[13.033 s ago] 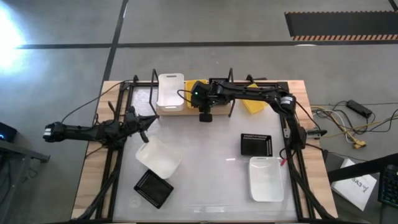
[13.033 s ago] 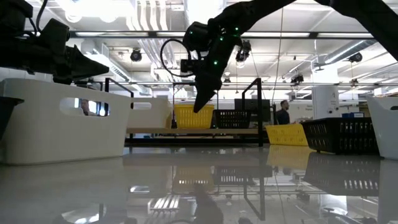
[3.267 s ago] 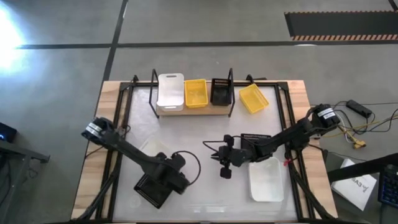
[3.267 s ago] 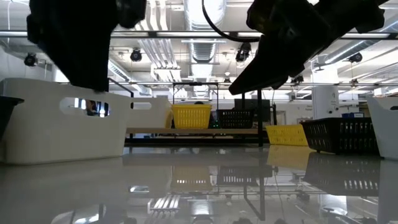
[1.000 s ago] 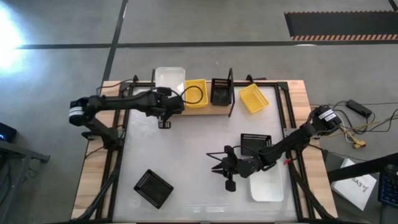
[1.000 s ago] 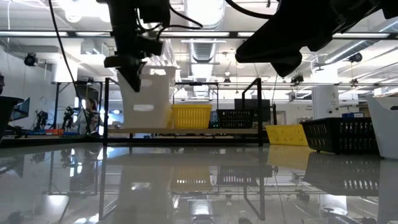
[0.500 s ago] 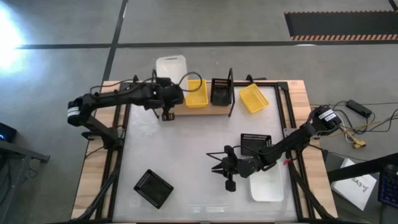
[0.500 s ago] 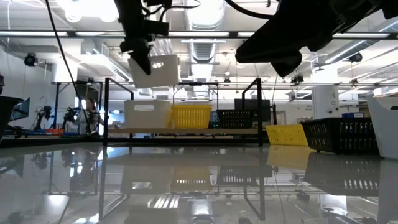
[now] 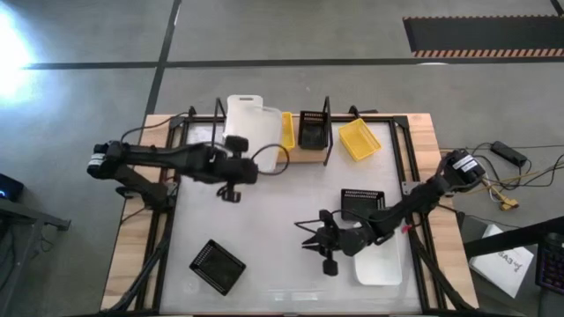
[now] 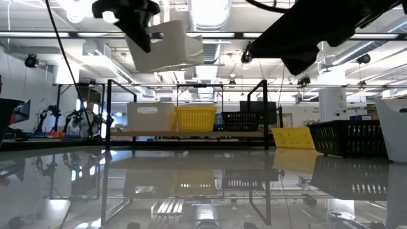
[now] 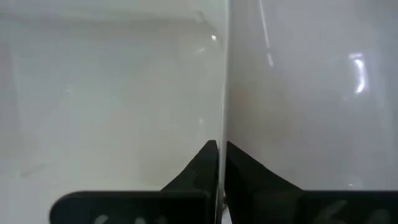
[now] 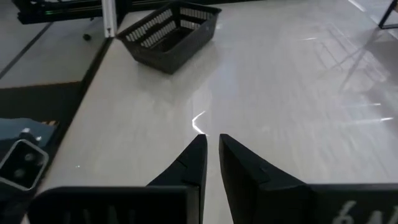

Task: Stack baskets on shelf by color
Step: Stack the left white bin on top of the white bin on the shelf

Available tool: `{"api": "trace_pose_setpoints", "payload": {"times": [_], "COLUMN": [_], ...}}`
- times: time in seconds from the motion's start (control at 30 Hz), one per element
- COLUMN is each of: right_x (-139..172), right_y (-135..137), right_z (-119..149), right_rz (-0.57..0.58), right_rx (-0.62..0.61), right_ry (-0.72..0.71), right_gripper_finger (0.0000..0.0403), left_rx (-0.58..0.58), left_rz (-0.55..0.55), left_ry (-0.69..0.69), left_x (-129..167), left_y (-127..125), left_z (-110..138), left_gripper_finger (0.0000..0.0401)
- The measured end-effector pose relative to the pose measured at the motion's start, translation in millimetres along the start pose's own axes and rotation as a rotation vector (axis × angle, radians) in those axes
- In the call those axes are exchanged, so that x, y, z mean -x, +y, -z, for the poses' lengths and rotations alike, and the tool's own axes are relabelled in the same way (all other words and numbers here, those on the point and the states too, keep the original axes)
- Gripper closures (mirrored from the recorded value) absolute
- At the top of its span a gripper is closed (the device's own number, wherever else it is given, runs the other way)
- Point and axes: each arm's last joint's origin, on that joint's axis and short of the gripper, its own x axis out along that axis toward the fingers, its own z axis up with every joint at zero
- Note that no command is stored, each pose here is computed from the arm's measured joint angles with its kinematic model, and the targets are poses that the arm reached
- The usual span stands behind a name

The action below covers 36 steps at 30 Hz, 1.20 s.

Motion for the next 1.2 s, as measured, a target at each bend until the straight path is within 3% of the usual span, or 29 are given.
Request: {"api": "trace_pose_setpoints", "payload": {"times": [0.1,0.2,0.33,0.47,0.63,0.73,0.97,1.2], "right_x": [2,5,9,16,25,29,31,31], "right_y": [4,9,18,24,31,32,32,31], "right_z": [0,3,8,11,11,7,5,7], "right_rz": [-0.014,-0.028,-0.048,-0.063,-0.086,-0.099,-0.099,-0.094], "right_rx": [0.004,0.016,0.028,0.027,0.022,0.020,0.024,0.031], "right_ry": [-0.003,0.006,0.035,0.062,0.070,0.053,0.048,0.062], "right_gripper_finger": [0.0369,0.0369,0.0369,0.0369,0.0369,0.0369,0.0369,0.0369], "left_rx": [0.063,0.074,-0.027,-0.129,-0.246,-0.297,-0.281,-0.055], "left_rz": [0.038,0.171,0.328,0.414,0.453,0.445,0.473,0.539], "left_ry": [0.006,-0.005,-0.016,0.010,0.123,0.174,0.228,0.269], "left_x": [4,7,11,-1,-35,-51,-50,-9], "left_y": [-10,-32,-82,-140,-203,-225,-234,-199], "left_z": [1,-1,-11,-25,-33,-38,-47,-45], "left_gripper_finger": [0.0401,0.0401,0.0401,0.0401,0.0401,0.0401,0.0385,0.0275]}}
